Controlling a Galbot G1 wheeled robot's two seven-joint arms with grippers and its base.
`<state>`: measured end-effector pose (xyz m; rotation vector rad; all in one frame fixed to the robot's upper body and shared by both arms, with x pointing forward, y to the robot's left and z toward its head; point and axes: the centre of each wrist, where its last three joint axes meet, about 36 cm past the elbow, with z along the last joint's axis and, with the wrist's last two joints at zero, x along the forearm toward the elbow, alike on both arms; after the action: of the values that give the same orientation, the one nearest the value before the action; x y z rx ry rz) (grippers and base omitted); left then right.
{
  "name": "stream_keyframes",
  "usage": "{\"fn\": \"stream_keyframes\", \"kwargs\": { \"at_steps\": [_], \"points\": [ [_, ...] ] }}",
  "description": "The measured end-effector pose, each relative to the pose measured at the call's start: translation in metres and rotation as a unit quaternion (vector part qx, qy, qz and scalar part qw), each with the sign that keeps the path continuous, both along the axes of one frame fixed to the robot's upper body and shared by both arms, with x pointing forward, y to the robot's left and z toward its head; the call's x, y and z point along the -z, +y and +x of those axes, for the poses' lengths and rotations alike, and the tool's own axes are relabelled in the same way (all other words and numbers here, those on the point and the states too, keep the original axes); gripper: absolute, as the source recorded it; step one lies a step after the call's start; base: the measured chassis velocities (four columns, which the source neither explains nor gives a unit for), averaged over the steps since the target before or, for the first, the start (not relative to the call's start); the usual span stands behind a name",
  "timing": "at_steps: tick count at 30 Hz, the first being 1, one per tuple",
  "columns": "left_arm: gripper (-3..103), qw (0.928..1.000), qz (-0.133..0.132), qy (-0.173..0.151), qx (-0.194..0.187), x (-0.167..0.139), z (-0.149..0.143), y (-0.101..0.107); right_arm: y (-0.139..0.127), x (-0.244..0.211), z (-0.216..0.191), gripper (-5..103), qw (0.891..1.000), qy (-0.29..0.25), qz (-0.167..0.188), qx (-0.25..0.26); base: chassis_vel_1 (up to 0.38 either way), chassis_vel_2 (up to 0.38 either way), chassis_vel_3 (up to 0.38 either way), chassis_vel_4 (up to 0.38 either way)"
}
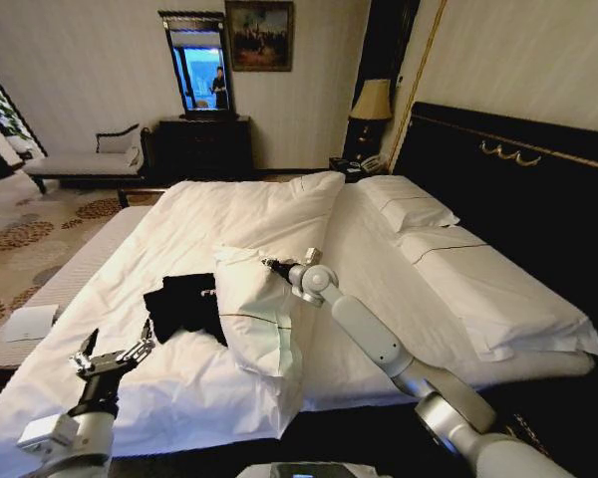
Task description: Fold the clothes on the bed.
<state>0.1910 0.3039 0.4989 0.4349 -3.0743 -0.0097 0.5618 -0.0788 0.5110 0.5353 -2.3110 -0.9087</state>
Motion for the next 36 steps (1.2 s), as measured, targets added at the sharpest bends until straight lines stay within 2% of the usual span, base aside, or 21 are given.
{"fn": "stream_keyframes", "kwargs": {
  "at_steps": [2,3,5,7,9,11,14,17,20,21,24,25,28,30,34,35,36],
  "points": [
    [100,1.0000,0.000,0.000,0.000,0.000,0.000,0.000,0.000,-0.001,-0.004,9,1.000,-0.007,0.008,-0.005,0.000,0.000,0.000,0.000],
    [100,1.0000,0.000,0.000,0.000,0.000,0.000,0.000,0.000,-0.001,-0.004,9,1.000,-0.007,0.008,-0.005,0.000,0.000,0.000,0.000],
    [100,1.0000,-0.001,0.000,0.001,0.000,0.000,0.000,-0.001,-0.002,-0.008,1,0.999,-0.020,0.024,-0.007,0.000,0.000,0.000,0.000],
    [100,1.0000,-0.001,0.000,0.001,0.000,0.000,0.000,-0.002,-0.002,-0.011,1,0.999,-0.029,0.034,-0.008,0.000,0.000,0.000,0.000],
    [100,1.0000,0.001,0.000,0.002,0.000,0.001,0.000,-0.008,-0.003,-0.016,1,0.996,-0.061,0.065,-0.008,0.000,0.000,0.000,0.000],
    [100,1.0000,0.001,0.000,0.002,-0.001,0.001,0.000,-0.012,-0.003,-0.017,1,0.995,-0.072,0.075,-0.007,0.000,0.000,0.000,0.000],
    [100,1.0000,0.000,-0.003,0.004,-0.003,0.003,0.000,-0.031,-0.005,-0.025,1,0.989,-0.104,0.102,0.004,0.000,0.000,0.000,0.000],
    [100,1.0000,-0.002,-0.006,0.007,-0.004,0.004,0.000,-0.053,-0.008,-0.033,1,0.986,-0.125,0.111,0.023,0.000,0.000,0.000,0.000],
    [100,0.9999,-0.006,-0.009,0.009,-0.003,0.007,0.002,-0.093,-0.011,-0.048,1,0.981,-0.156,0.096,0.062,0.000,0.000,0.000,0.000],
    [100,0.9999,-0.006,-0.009,0.009,-0.003,0.007,0.002,-0.093,-0.011,-0.048,1,0.981,-0.156,0.096,0.062,0.000,0.000,0.000,0.000],
    [100,0.9997,-0.016,-0.012,0.017,0.000,0.012,-0.002,-0.135,-0.012,-0.075,1,0.974,-0.187,0.077,0.100,0.000,0.000,0.000,0.000],
    [100,0.9997,-0.016,-0.012,0.017,0.000,0.012,-0.002,-0.135,-0.012,-0.075,1,0.974,-0.187,0.077,0.100,0.000,0.000,0.000,0.000],
    [100,0.9992,-0.024,-0.015,0.027,0.002,0.017,-0.007,-0.169,-0.017,-0.114,1,0.967,-0.208,0.069,0.132,0.000,0.000,0.000,0.000],
    [100,0.9991,-0.025,-0.017,0.030,0.003,0.019,-0.008,-0.177,-0.021,-0.124,1,0.963,-0.216,0.069,0.143,0.000,0.000,0.000,0.000],
    [100,0.9984,-0.030,-0.023,0.042,0.004,0.025,-0.011,-0.210,-0.034,-0.175,1,0.941,-0.261,0.055,0.209,0.000,0.000,0.000,0.000],
    [100,0.9984,-0.030,-0.023,0.042,0.004,0.025,-0.011,-0.210,-0.034,-0.175,1,0.941,-0.261,0.055,0.209,0.000,0.000,0.000,0.000],
    [100,0.9982,-0.031,-0.025,0.044,0.004,0.027,-0.011,-0.217,-0.032,-0.187,1,0.935,-0.270,0.042,0.227,0.000,0.000,0.000,0.000]
  ]
}}
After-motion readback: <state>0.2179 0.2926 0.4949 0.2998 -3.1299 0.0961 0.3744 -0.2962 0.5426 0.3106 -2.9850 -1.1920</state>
